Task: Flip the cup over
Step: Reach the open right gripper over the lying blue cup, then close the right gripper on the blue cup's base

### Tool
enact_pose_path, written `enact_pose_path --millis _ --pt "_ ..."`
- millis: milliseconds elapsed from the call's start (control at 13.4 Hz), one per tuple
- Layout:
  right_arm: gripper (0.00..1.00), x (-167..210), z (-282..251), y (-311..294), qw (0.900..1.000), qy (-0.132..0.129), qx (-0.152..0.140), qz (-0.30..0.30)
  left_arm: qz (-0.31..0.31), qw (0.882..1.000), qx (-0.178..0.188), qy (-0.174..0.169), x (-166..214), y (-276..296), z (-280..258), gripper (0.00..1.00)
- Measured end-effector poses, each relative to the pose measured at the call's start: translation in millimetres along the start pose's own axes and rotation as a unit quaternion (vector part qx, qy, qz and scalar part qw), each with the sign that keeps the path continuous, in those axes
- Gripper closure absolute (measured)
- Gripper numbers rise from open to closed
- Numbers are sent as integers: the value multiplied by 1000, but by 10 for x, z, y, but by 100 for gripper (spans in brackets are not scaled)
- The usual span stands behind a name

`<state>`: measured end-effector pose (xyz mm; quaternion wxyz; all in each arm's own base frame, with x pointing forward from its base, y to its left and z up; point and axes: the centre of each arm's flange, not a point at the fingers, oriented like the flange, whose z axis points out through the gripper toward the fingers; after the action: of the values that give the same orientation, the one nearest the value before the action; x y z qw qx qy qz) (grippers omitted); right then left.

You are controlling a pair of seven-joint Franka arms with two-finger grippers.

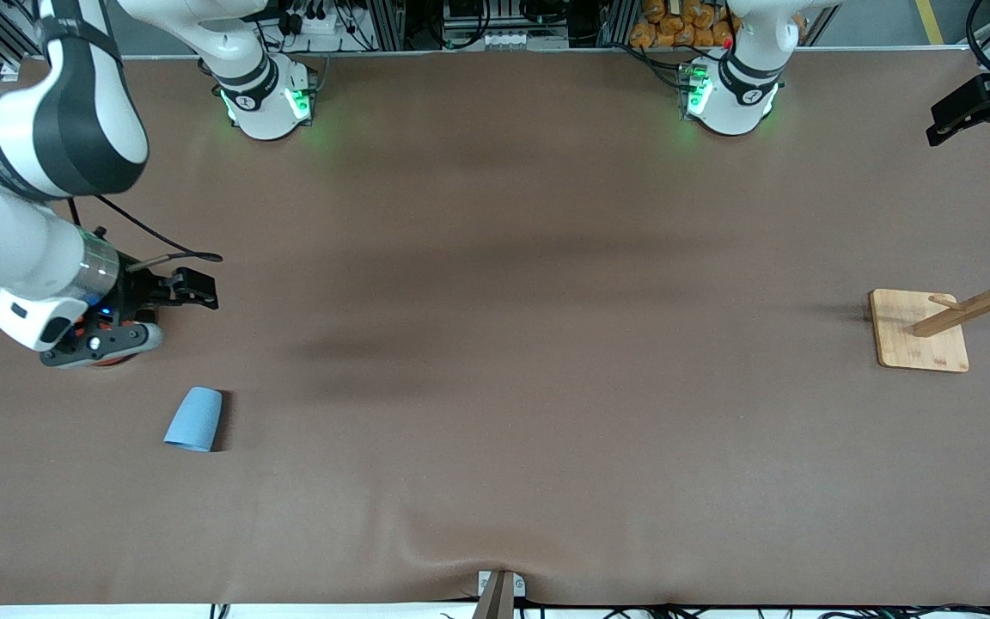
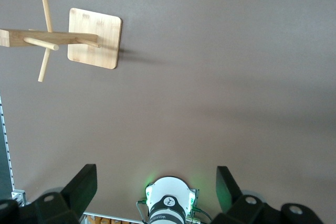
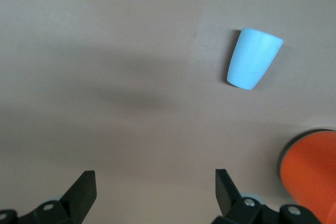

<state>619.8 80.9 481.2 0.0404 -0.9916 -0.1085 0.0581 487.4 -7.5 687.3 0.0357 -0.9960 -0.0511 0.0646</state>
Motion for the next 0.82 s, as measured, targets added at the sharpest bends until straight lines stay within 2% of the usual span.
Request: enact_pose_path --millis 520,818 --pt "0 220 624 153 999 -34 -3 2 -1 1000 -2 10 -14 -50 -85 0" --pt "0 456 1185 299 999 -33 -3 4 1 1000 -3 15 -1 -101 -121 0"
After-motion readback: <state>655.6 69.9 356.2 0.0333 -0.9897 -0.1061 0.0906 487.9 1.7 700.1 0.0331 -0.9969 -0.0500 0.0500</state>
